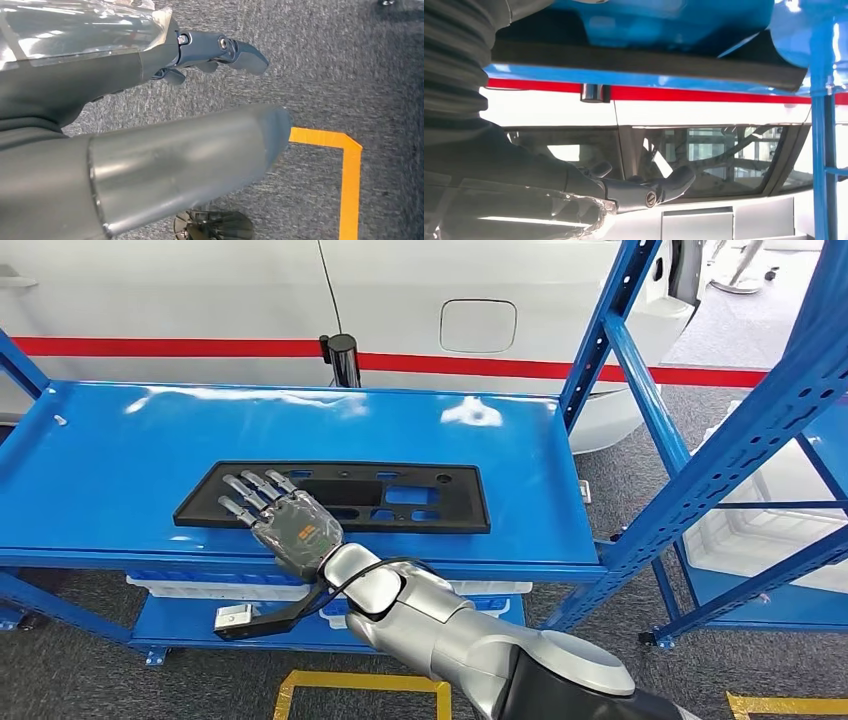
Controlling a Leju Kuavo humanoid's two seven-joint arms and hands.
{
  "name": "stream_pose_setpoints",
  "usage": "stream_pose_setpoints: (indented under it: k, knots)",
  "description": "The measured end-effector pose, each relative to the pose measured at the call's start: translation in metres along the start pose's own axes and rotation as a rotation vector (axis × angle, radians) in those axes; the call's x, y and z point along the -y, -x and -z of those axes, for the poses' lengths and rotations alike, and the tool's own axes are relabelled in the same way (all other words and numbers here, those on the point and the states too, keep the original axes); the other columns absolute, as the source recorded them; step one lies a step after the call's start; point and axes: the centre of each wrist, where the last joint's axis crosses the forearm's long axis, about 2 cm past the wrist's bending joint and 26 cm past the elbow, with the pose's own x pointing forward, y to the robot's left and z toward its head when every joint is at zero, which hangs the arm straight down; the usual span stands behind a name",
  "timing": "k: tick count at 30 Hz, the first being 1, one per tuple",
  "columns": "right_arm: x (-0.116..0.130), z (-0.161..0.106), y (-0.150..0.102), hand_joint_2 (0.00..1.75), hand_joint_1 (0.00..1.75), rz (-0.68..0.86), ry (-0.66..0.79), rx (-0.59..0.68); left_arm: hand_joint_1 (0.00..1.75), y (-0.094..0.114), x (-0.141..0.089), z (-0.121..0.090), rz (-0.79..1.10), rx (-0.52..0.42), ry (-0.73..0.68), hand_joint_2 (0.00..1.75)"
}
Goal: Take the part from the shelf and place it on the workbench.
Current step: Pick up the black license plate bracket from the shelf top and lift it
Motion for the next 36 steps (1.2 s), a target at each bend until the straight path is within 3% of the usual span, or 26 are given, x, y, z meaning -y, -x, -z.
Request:
stream_pose_setpoints:
  k: [6,10,36]
  knots:
    - [0.000,-0.001,0.002,1.75,0.00,-0.003,-0.002,-0.004,0.00,0.000,0.001,0.000,0.006,-0.002,0.009,0.00]
    - [0.001,0.000,0.002,0.00,0.00,-0.004,-0.001,-0.011,0.00,0.000,0.000,0.000,0.008,-0.005,0.009,0.00]
    - [-0.006,-0.009,0.043,0.00,0.00,-0.121,-0.098,-0.382,0.00,-0.001,0.001,0.000,0.023,-0.015,0.010,0.00]
